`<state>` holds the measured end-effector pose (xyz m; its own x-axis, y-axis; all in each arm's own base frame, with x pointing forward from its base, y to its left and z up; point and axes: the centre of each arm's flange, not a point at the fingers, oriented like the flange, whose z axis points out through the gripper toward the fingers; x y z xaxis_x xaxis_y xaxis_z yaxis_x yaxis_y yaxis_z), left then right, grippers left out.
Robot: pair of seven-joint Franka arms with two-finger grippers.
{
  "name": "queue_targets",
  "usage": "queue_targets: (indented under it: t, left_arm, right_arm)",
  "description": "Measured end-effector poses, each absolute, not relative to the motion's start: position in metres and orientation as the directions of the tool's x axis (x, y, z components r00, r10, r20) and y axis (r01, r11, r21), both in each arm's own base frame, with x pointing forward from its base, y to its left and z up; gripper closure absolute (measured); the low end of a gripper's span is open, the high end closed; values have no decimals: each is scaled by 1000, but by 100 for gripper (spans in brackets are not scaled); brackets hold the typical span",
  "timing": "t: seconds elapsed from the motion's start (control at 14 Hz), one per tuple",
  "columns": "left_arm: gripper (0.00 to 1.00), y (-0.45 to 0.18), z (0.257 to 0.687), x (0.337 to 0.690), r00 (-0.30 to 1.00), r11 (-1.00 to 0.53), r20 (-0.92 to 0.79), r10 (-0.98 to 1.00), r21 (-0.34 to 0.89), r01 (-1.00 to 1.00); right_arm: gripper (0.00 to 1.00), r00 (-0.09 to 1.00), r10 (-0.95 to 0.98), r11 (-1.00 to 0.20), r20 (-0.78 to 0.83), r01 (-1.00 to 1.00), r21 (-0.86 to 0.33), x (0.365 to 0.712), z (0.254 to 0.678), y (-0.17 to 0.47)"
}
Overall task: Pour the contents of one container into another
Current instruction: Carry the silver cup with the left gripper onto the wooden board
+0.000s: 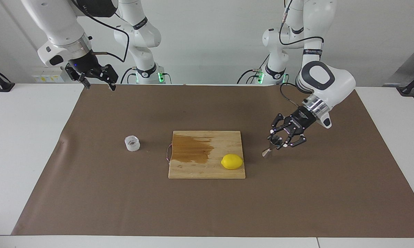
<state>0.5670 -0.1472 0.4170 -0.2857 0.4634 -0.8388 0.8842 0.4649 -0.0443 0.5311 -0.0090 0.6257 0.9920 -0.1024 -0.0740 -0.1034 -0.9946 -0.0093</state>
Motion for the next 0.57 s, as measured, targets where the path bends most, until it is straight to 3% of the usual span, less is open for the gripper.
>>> queue_targets:
  t: [0.29, 0.57]
  left_arm:
    - [49, -248, 424, 544, -305, 511, -828, 470, -27, 859]
    - [49, -332, 402, 511, -319, 500, -825, 466, -52, 865]
  right_arm:
    - [0, 992, -102, -995, -74, -103, -9, 531, 626, -9]
    - [0, 992, -102, -995, -74, -103, -9, 531, 626, -9]
